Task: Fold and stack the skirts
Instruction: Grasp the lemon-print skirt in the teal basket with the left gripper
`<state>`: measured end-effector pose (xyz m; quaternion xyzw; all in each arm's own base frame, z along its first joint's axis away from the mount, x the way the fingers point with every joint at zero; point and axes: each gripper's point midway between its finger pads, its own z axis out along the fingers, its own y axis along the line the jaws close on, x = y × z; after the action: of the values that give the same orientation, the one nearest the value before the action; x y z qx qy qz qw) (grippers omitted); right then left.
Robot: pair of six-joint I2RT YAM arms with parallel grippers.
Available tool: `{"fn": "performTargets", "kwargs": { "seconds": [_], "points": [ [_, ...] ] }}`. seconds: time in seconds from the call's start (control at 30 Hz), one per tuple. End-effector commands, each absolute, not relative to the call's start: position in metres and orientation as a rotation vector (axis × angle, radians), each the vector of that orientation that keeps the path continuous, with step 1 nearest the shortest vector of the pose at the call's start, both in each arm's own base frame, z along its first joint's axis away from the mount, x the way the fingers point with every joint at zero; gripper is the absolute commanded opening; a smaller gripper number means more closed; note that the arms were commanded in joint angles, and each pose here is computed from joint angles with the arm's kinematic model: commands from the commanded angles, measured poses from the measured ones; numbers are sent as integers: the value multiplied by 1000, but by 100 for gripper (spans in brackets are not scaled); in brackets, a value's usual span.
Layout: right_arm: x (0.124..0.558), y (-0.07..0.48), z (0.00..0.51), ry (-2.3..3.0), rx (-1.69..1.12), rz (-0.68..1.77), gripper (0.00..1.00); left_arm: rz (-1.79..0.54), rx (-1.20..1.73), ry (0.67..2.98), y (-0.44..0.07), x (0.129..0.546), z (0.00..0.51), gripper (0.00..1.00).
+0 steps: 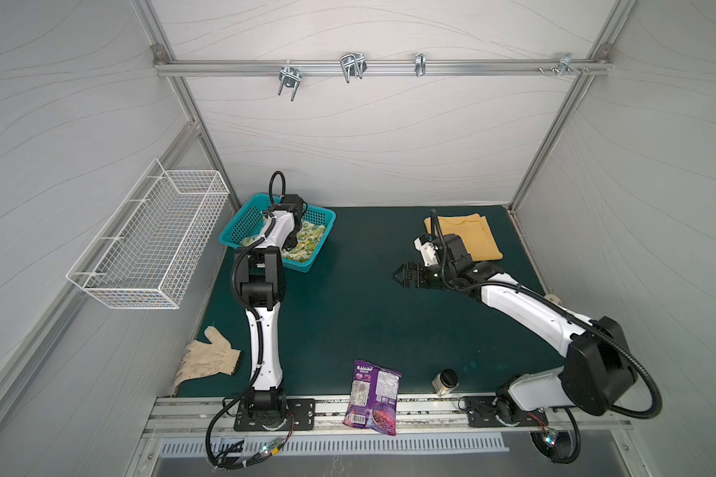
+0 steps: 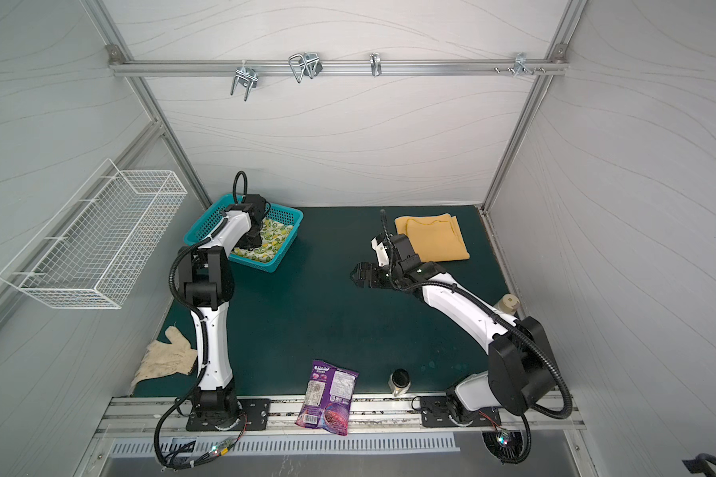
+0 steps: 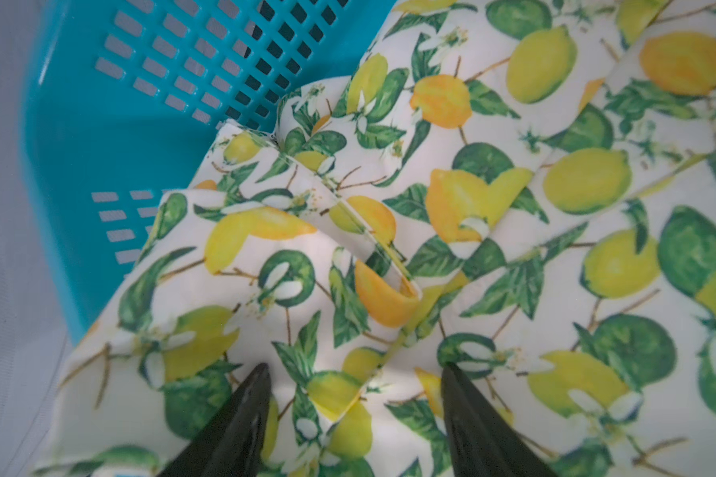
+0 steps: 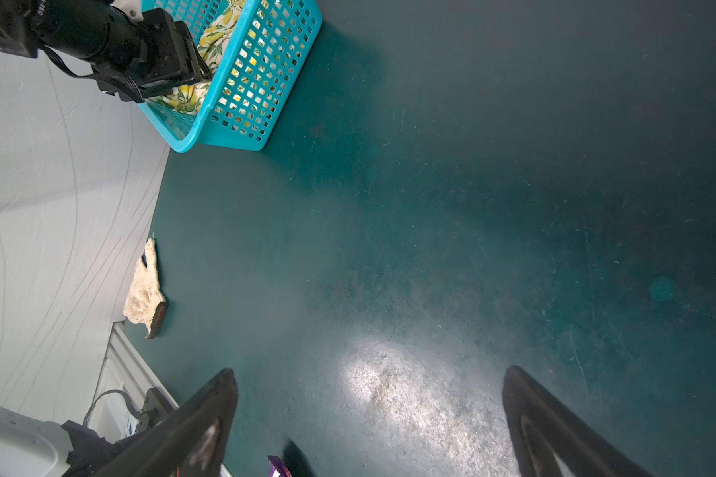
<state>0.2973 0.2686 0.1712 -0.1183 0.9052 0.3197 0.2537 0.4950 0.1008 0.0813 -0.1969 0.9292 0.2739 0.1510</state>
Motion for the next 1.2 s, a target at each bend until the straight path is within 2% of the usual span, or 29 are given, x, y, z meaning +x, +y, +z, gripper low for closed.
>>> {"fn": "performTargets", "kwargs": {
  "seconds": [0.0, 0.27, 0.47, 0.5, 0.53, 1.03, 1.07, 1.1, 1.17],
  "points": [
    [293, 275, 175, 2447, -340, 901, 99, 845, -541, 2670, 109, 497, 85, 58],
    [289, 278, 174, 2449, -345, 913, 99, 824, -486, 2717, 105, 498, 81, 27],
    [285, 279, 173, 2452, -354, 906, 99, 801, -479, 2716, 103, 497, 88, 20],
    [284, 279, 175, 2448, -355, 906, 99, 806, -481, 2708, 104, 497, 92, 6],
    [284, 279, 175, 2447, -355, 905, 99, 805, -484, 2701, 104, 497, 95, 1],
    [281, 285, 177, 2436, -372, 905, 99, 567, -534, 2576, 86, 497, 151, 0],
    [282, 286, 177, 2437, -374, 905, 99, 562, -531, 2571, 86, 498, 152, 4],
    [282, 287, 176, 2436, -375, 907, 99, 564, -535, 2579, 86, 497, 150, 14],
    [282, 289, 177, 2436, -378, 911, 99, 588, -537, 2601, 88, 495, 146, 11]
  ]
}}
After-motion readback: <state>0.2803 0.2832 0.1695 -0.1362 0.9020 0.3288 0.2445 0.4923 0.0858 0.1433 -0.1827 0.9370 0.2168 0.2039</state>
